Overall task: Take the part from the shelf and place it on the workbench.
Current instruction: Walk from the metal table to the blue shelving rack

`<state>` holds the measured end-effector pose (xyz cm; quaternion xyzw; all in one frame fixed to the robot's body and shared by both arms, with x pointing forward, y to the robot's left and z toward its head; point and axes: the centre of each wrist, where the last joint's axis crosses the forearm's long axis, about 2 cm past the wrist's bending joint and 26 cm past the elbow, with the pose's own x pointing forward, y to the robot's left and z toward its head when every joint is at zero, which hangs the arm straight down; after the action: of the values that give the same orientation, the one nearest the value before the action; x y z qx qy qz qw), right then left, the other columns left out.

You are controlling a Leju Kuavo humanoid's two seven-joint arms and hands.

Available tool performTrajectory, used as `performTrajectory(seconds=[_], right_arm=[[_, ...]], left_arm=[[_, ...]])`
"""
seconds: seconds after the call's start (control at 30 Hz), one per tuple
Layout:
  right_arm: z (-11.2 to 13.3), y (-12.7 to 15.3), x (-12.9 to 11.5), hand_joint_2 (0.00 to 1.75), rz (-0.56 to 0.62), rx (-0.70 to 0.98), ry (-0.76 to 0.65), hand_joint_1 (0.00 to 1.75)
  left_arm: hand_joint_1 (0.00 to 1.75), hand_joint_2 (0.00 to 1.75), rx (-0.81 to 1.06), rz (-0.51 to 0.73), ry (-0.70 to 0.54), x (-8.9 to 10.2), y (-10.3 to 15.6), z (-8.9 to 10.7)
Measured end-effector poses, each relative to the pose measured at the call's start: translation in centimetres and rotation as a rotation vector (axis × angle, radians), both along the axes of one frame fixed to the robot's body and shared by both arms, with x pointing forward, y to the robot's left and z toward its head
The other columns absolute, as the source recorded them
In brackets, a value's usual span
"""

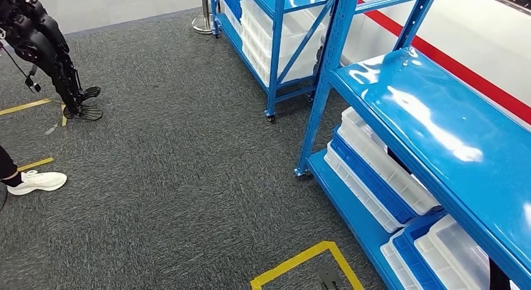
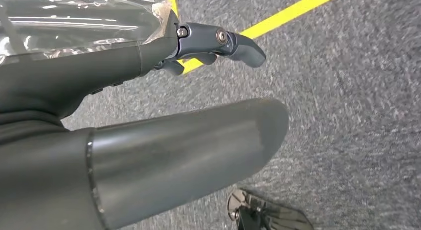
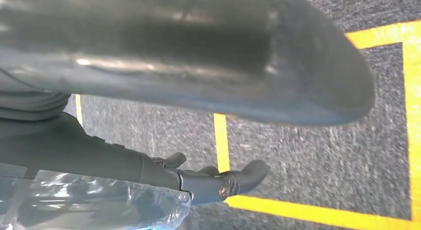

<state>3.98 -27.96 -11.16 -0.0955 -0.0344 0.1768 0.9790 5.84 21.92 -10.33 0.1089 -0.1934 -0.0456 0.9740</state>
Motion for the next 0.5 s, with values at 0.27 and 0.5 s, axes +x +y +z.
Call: performTrajectory(seconds=[0.27,0.5], right_arm=[[0.01,0.10,0.04,0.00,0.001,0.002,0.000,0.00],[0.02,-0.07,0.21,0.00,0.003,-0.002,-0.003,0.00]], left_arm=[[0.00,0.00,0.002,-0.002,0.001,-0.03,0.06,-0.01],[0.00,0.00,0.001,-0.010,-0.004,0.18,-0.06,0.03]])
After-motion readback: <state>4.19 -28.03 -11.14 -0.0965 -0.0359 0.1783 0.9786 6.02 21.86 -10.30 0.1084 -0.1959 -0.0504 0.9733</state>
